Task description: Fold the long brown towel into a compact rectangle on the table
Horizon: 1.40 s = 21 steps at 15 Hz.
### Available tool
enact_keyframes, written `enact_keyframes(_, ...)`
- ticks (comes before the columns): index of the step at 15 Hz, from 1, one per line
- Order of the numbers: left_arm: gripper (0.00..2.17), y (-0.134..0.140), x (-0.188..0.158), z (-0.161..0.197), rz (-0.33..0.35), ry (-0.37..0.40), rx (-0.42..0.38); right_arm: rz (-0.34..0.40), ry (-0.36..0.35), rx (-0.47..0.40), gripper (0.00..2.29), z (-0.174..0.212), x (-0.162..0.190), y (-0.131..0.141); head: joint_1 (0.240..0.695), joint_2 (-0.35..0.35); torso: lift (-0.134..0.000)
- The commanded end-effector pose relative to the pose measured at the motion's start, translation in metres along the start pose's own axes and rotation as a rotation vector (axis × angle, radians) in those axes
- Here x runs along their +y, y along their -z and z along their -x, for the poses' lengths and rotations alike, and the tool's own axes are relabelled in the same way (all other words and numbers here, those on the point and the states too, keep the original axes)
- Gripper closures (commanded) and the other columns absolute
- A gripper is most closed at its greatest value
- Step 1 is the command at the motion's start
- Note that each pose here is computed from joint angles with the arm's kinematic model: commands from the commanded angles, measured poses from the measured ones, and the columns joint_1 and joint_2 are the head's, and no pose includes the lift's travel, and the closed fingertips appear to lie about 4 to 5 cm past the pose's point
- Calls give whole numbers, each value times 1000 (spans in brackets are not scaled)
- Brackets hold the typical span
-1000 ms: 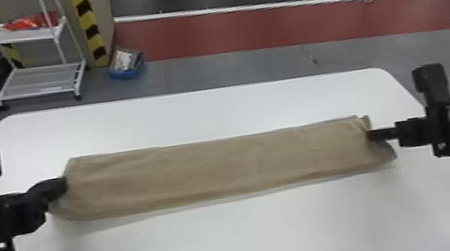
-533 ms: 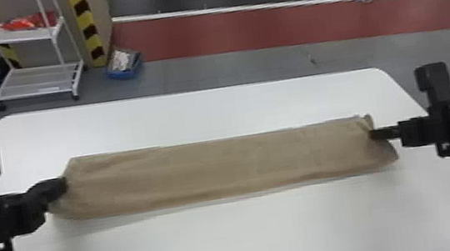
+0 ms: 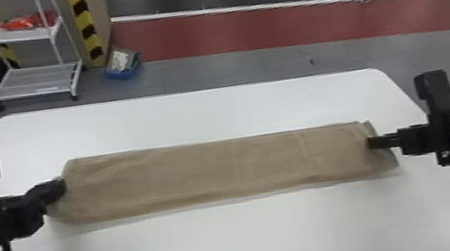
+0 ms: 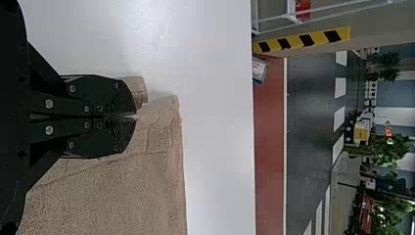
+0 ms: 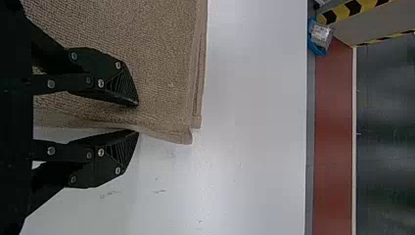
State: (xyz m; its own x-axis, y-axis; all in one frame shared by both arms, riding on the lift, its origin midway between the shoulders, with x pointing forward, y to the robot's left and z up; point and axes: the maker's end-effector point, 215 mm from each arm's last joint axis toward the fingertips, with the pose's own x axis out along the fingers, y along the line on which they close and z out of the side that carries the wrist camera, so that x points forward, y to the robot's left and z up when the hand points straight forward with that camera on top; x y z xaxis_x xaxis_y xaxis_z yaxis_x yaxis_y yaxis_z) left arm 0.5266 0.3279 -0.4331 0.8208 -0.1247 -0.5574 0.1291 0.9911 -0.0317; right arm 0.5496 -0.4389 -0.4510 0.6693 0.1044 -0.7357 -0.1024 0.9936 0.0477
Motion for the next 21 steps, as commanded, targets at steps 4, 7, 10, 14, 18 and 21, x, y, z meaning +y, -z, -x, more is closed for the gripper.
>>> enact_keyframes(4, 1204, 1, -2, 0, -2, 3, 2, -1, 11, -22, 822, 6, -3, -15, 695, -115, -124)
enact_keyframes(7, 1204, 4, -1, 1, -1, 3, 5, -5, 19, -6, 822, 0, -7, -12, 695, -118, -124)
enact_keyframes(10, 1204, 5, -1, 1, -3, 2, 7, -7, 23, 8, 822, -2, -11, -10, 695, -121, -124)
enact_keyframes(14, 1204, 5, -1, 1, -3, 2, 7, -13, 30, 9, 829, -2, -16, -9, 695, -126, -124)
enact_keyframes(18, 1204, 4, -1, 1, -4, 1, 5, -5, 16, 1, 1659, -1, -14, -12, 695, -128, -124)
enact_keyframes(21, 1204, 5, -1, 2, -4, 3, 7, 3, 2, -15, 1659, 0, -12, -13, 695, -126, -124)
